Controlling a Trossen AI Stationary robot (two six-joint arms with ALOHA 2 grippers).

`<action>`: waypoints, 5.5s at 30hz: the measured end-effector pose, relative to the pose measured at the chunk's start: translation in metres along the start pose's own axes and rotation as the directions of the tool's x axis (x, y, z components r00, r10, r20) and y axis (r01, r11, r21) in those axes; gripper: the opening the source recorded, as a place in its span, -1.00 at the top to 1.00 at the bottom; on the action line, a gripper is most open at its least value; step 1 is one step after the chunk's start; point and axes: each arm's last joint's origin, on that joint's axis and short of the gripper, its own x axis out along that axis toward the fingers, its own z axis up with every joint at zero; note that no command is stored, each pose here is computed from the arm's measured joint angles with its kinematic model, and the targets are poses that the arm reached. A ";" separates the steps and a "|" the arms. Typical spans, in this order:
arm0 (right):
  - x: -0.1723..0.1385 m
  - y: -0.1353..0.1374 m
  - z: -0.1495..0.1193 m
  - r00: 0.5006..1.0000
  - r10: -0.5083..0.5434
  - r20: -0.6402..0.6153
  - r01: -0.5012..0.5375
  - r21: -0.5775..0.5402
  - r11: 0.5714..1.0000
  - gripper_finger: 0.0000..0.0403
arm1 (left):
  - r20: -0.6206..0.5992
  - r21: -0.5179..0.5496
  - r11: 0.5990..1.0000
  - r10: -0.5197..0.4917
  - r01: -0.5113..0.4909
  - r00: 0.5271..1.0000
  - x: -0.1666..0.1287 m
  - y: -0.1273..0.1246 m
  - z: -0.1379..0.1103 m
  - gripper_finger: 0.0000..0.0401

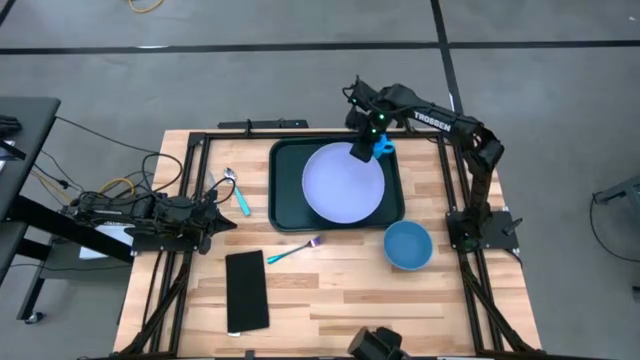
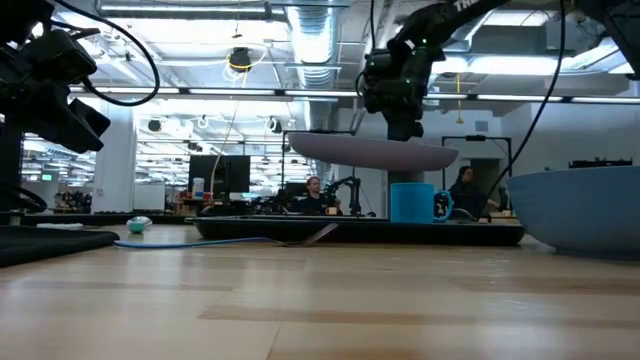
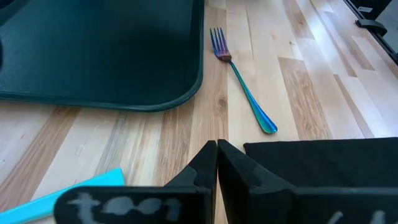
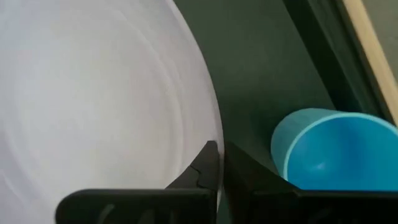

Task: Set up tray
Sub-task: Put the violet plate on the black serving tray, then put the blue bowl on the violet plate

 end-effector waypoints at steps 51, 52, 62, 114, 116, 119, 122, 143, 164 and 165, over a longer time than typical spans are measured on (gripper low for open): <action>0.044 -0.005 0.002 0.987 -0.132 -0.088 0.072 -0.494 0.866 0.99 | 0.000 0.000 1.000 0.000 0.000 1.000 0.000 0.000 0.000 1.00; 0.048 -0.006 0.002 0.987 -0.131 -0.098 0.066 -0.497 0.865 0.99 | 0.000 0.000 1.000 0.000 0.000 1.000 0.000 0.000 0.000 1.00; 0.059 -0.008 0.003 0.981 -0.148 -0.128 0.059 -0.530 0.846 0.96 | -0.001 0.000 1.000 0.000 0.000 1.000 0.000 0.000 0.000 1.00; 0.010 0.043 0.022 0.939 -0.291 -0.181 0.158 -0.526 0.836 0.87 | -0.001 0.000 1.000 0.000 0.000 1.000 0.000 0.000 0.000 1.00; 0.001 0.050 0.019 0.950 -0.218 -0.223 0.093 -0.465 0.880 0.87 | -0.001 0.000 1.000 0.000 0.000 1.000 0.000 0.000 0.000 1.00; -0.006 0.056 0.009 0.947 -0.064 -0.314 -0.047 -0.332 0.942 0.87 | -0.002 0.000 1.000 0.001 -0.001 1.000 0.000 0.000 0.000 1.00; -0.009 0.057 0.002 0.948 0.030 -0.318 -0.105 -0.221 0.970 0.87 | -0.001 0.000 1.000 0.000 0.000 1.000 0.000 0.000 0.000 1.00; -0.017 0.105 -0.170 0.995 -0.054 -0.080 0.059 0.057 0.997 0.87 | -0.002 0.000 1.000 0.001 -0.001 1.000 0.000 0.000 0.000 1.00; 0.001 0.169 -0.204 0.992 -0.007 -0.129 -0.002 -0.066 0.998 0.64 | -0.002 0.000 1.000 0.001 -0.001 1.000 0.000 0.000 0.000 1.00; 0.001 0.169 -0.204 0.992 -0.007 -0.130 -0.002 -0.066 0.998 0.60 | -0.002 0.000 1.000 0.000 0.000 1.000 0.000 0.000 0.000 1.00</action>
